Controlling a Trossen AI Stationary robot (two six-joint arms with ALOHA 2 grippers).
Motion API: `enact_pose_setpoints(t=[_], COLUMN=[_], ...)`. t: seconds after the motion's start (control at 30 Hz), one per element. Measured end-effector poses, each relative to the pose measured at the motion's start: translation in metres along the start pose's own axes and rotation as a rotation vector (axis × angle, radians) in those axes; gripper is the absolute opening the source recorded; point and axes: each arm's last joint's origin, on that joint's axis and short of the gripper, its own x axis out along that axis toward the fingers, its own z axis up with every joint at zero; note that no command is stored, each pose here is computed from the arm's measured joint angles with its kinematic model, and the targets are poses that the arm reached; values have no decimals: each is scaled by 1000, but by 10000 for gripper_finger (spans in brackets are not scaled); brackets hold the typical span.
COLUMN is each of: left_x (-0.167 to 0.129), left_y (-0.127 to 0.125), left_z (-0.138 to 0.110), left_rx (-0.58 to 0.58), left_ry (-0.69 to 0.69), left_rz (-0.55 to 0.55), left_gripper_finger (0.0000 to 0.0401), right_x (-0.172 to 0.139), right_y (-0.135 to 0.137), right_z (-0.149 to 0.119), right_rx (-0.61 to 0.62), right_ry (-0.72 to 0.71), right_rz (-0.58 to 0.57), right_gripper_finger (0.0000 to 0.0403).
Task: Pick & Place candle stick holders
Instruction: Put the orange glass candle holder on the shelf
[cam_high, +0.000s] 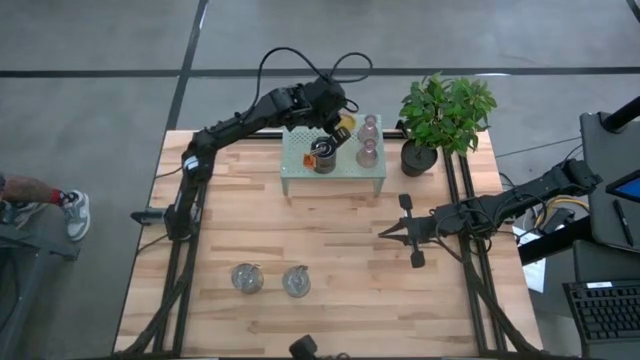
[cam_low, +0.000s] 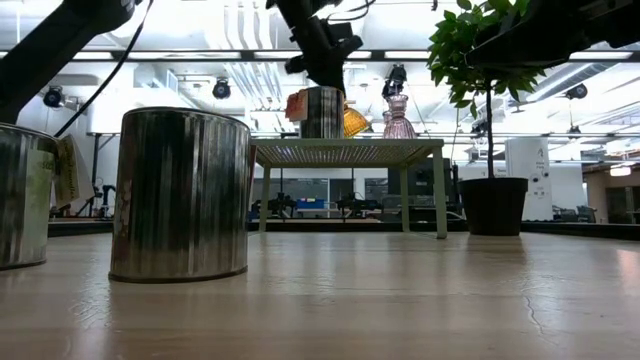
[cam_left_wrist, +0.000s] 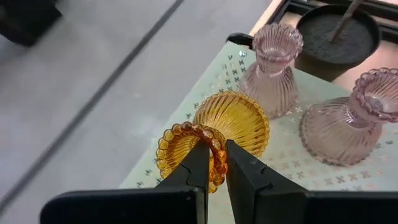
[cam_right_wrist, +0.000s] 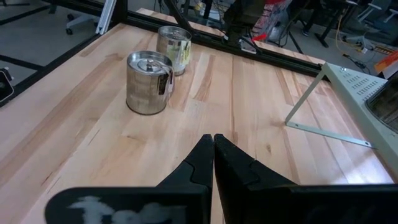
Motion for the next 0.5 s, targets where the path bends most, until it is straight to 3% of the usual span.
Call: enact_pose_setpoints(t=[0.37, 0.5], left_x=[11, 11], left_y=[0, 0], left_z=[-5, -5], left_rx=[-44, 12], left_ry=[19, 15], left_rz=[-56, -56], left_gripper_finger=[30, 30], right_x=[0, 0], right_y=[0, 0], right_z=[0, 0], right_rx=[-1, -1], right_ry=[0, 1], right_rz=[0, 0], right_gripper_finger=[8, 8])
